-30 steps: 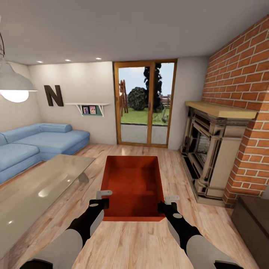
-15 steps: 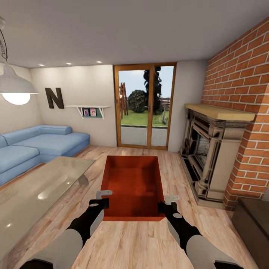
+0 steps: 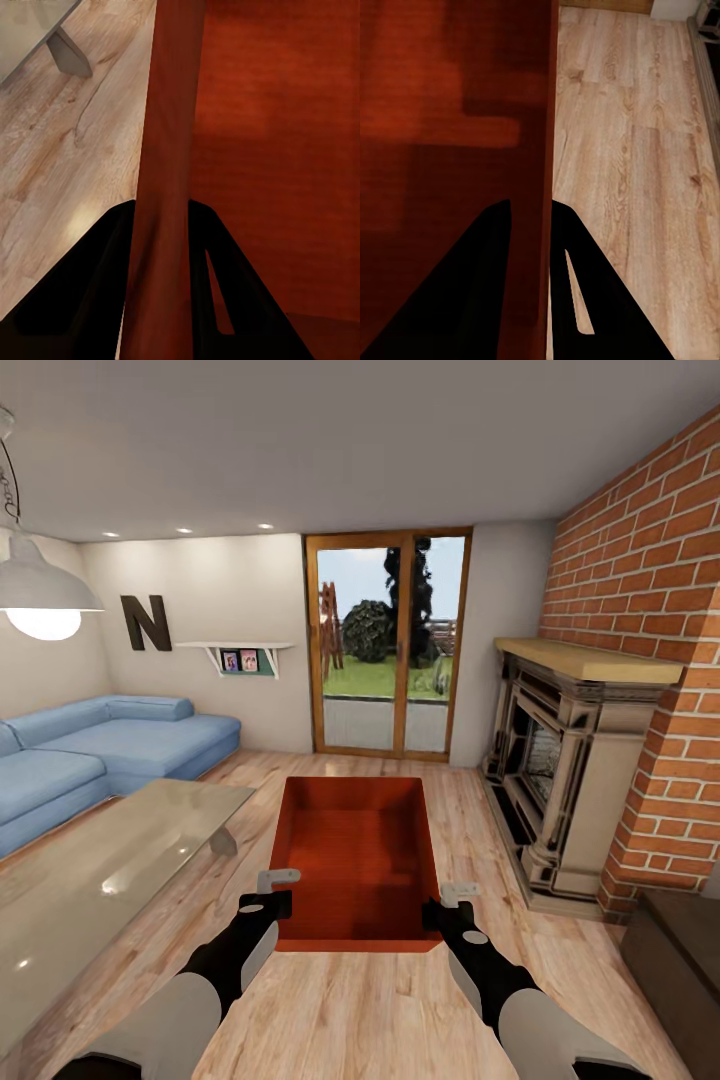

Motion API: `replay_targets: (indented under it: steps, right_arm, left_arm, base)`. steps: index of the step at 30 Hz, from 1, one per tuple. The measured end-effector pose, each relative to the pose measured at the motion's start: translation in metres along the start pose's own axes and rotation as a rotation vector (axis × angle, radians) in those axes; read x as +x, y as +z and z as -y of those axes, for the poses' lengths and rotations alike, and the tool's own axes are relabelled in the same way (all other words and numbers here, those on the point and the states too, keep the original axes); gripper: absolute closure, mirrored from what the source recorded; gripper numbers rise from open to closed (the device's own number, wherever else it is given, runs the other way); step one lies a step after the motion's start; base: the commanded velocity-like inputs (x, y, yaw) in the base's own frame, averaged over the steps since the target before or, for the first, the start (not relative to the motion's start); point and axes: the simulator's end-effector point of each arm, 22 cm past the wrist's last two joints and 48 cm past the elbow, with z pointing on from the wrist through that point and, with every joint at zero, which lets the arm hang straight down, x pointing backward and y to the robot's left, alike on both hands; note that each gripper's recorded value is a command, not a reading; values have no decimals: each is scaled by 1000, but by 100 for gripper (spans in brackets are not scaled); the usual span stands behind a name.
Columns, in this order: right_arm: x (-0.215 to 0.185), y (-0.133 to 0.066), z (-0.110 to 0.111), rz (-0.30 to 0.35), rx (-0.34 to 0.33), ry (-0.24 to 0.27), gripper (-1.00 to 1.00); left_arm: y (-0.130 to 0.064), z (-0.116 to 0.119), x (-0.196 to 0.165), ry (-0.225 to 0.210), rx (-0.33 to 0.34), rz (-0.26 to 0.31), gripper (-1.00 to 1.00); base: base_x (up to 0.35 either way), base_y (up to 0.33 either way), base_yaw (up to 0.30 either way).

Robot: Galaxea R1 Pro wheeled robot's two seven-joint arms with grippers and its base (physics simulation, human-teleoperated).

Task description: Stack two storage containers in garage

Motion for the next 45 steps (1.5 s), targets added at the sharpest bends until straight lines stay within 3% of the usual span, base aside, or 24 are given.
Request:
replay_targets:
  steps: [20, 45]
  right_arm:
    - [0, 0, 0, 1, 0, -1, 100]
    - [-2, -1, 0, 2, -1, -2, 100]
  left_arm:
    - [0, 0, -1, 1, 0, 1, 100]
    - [-1, 0, -1, -2, 0, 2, 100]
  base:
    - [0, 0, 7]
    - [0, 0, 266]
